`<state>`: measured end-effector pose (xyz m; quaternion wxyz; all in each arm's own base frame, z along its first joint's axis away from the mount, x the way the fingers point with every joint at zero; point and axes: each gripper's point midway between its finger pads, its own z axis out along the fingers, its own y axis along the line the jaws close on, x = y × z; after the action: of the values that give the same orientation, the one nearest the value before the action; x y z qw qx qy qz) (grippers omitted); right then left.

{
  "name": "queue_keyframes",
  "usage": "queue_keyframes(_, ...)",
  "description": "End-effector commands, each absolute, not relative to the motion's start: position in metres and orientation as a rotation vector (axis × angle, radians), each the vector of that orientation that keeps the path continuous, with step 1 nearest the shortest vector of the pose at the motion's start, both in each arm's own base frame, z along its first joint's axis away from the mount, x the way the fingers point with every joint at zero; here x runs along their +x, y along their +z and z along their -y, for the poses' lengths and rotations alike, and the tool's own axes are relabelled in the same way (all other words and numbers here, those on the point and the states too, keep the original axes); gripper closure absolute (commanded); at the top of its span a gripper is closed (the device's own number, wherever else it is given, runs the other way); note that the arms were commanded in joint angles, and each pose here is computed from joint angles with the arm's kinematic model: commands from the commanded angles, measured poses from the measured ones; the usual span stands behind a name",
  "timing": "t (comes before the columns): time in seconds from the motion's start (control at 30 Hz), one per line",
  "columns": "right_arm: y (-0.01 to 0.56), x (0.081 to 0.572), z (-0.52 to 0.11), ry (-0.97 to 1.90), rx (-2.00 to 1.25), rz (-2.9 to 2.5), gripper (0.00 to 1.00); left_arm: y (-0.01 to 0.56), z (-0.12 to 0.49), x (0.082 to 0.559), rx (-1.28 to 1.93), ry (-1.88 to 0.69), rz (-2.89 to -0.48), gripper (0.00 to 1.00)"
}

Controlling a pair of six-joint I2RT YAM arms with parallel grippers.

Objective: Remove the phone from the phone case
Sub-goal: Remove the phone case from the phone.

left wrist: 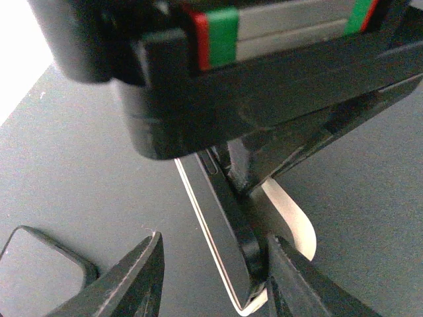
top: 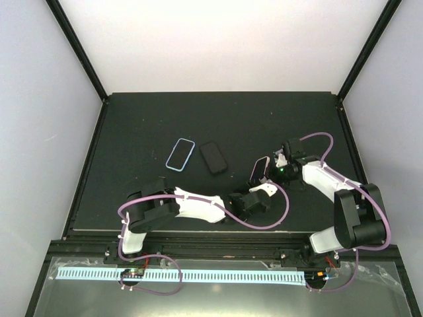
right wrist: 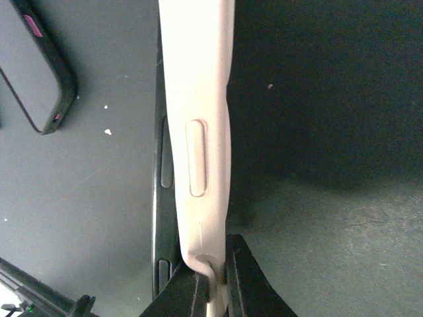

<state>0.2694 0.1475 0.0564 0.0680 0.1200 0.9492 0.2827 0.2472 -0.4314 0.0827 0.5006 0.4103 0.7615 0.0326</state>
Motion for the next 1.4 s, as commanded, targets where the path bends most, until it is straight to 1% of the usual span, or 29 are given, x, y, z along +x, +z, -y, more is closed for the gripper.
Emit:
queue_keyframes(0.0,0.074,0.269,-0.155,0.965,0.311,-2.795,0.99,0.079,0.41,0.262,0.966,0.193,-1.835,0.65)
queue_keyframes(0.27,0.081,0.271,-0.15,0.973,0.317,-2.762,0.99,0.099,0.404,0.267,0.909,0.185,-1.815,0.83)
queue_keyframes(0.6,0.09,0.269,-0.151,0.995,0.272,-2.716,0.99,0.14,0.387,0.268,0.802,0.157,-1.758,0.93)
queue_keyframes(0.8,0.102,0.27,-0.159,1.057,0.167,-2.664,0.99,0.152,0.378,0.263,0.819,0.051,-1.745,0.95)
queue_keyframes(0.97,0.106,0.276,-0.15,0.948,0.148,-2.664,0.99,0.172,0.37,0.256,0.822,-0.018,-1.704,0.98)
queue_keyframes(1.2,0.116,0.286,-0.134,0.793,0.125,-2.627,0.99,0.203,0.352,0.261,0.681,-0.088,-1.721,0.98)
queue_keyframes(1.37,0.125,0.29,-0.124,0.709,0.147,-2.608,0.99,0.222,0.328,0.267,0.492,-0.11,-1.765,0.98)
